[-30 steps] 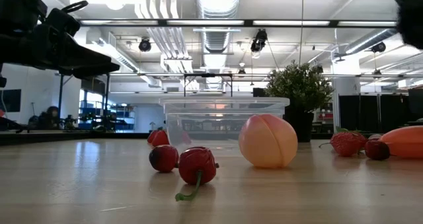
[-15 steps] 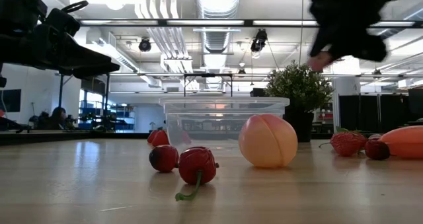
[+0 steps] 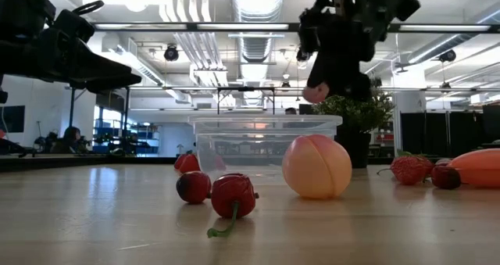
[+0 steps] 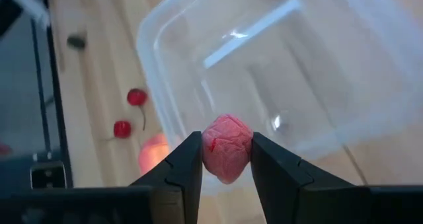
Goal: Pick and placing Produce into tupperware
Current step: Put the peach into the transparent bin, then put the carrot into the transparent bin
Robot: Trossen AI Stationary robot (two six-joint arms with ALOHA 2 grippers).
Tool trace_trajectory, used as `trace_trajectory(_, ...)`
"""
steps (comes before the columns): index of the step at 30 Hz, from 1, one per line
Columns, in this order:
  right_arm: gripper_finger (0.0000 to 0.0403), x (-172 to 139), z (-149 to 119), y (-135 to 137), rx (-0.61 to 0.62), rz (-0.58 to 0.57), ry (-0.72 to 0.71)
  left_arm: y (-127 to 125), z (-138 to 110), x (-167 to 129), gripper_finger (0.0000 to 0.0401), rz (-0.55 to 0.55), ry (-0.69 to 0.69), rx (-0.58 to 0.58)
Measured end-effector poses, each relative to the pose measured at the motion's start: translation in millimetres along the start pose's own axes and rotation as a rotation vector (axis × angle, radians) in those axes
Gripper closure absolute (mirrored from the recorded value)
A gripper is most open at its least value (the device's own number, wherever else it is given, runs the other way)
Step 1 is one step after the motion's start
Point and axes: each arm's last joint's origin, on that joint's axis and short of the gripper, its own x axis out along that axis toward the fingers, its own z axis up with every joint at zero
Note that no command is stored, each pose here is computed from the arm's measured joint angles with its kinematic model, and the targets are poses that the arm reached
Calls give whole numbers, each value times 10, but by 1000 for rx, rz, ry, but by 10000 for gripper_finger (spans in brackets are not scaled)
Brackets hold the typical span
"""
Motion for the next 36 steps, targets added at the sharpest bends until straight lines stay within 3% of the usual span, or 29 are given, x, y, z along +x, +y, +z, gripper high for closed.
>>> trace_trajectory(6,294,181,174,116,-170,8,56,0,1,0,118,0,-1,0)
trace_trajectory(13,291,148,383,236,-258,-114,91,0,2,0,118,0,-1,0)
trace_trajectory(18,260,114,541,330,-371,-174,65,0,1,0,118,0,-1,0)
trace_trajectory(27,191,212,663,485,-248,-214,143,0,0,0,118,0,0,0)
trace_trajectory(36,191,263,447,567,-109,-349,258,0,0,0,118,0,-1,0)
